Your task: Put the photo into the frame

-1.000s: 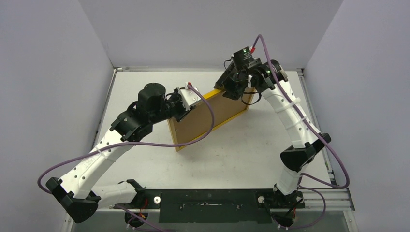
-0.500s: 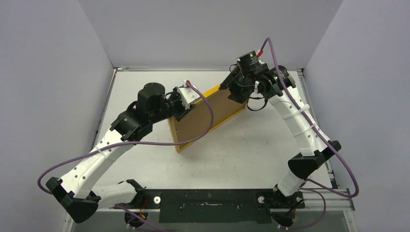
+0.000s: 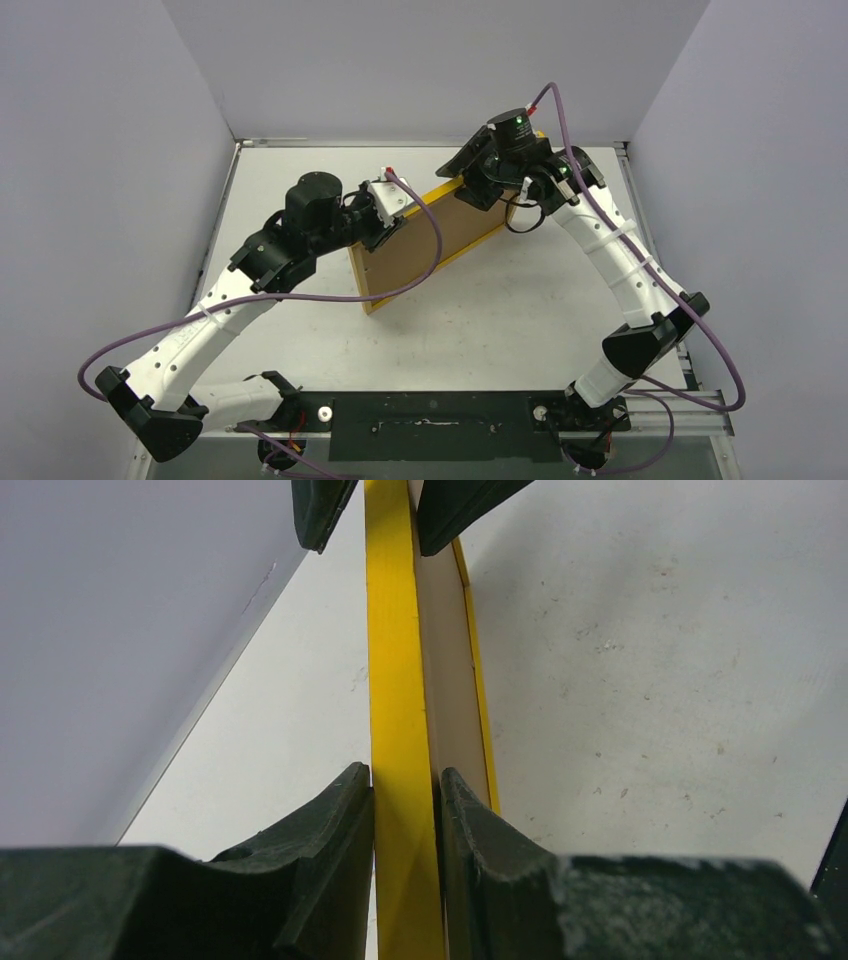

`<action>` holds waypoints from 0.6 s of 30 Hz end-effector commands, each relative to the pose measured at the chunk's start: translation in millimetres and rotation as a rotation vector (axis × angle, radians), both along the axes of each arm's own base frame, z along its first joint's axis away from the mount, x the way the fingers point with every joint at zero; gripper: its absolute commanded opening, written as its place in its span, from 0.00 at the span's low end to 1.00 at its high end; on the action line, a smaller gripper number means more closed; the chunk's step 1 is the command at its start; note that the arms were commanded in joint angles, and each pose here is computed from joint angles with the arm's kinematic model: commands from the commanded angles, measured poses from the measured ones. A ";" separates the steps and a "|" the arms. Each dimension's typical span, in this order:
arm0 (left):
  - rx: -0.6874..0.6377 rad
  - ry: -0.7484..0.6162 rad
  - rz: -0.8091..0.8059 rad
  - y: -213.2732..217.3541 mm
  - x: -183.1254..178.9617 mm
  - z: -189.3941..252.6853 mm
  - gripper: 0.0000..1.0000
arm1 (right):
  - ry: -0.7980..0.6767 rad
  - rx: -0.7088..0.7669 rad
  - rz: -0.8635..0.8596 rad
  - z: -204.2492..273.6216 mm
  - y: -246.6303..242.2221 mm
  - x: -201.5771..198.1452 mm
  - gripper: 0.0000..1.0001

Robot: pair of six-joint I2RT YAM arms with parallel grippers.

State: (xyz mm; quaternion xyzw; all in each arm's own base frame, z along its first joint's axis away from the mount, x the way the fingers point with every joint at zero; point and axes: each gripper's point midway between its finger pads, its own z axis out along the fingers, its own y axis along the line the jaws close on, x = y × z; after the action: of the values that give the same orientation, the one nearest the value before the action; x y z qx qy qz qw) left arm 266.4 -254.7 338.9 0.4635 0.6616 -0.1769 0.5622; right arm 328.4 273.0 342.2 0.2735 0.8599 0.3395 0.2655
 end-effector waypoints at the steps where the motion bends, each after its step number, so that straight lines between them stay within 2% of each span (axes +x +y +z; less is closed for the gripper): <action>1: -0.083 -0.082 -0.042 -5.8 -6.8 31.3 0.14 | 0.006 -0.005 0.014 10.0 0.3 -3.7 0.53; 13: -0.102 -0.105 -0.039 -3.0 -9.8 36.5 0.21 | 0.158 -0.169 0.082 -13.2 -15.7 -31.6 0.47; 15: -0.110 -0.108 -0.041 -2.7 -11.3 38.5 0.24 | 0.176 -0.184 0.092 -16.3 -18.2 -36.2 0.41; 18: -0.125 -0.106 -0.037 -1.8 -12.9 40.0 0.40 | 0.181 -0.197 0.093 -19.1 -21.7 -39.4 0.29</action>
State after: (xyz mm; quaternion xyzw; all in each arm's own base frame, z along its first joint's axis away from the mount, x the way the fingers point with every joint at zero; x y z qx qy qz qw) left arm 257.7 -257.3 338.1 0.4703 0.6508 -0.1897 0.5650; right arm 309.1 262.3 327.7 0.2552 0.9049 0.2667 0.2120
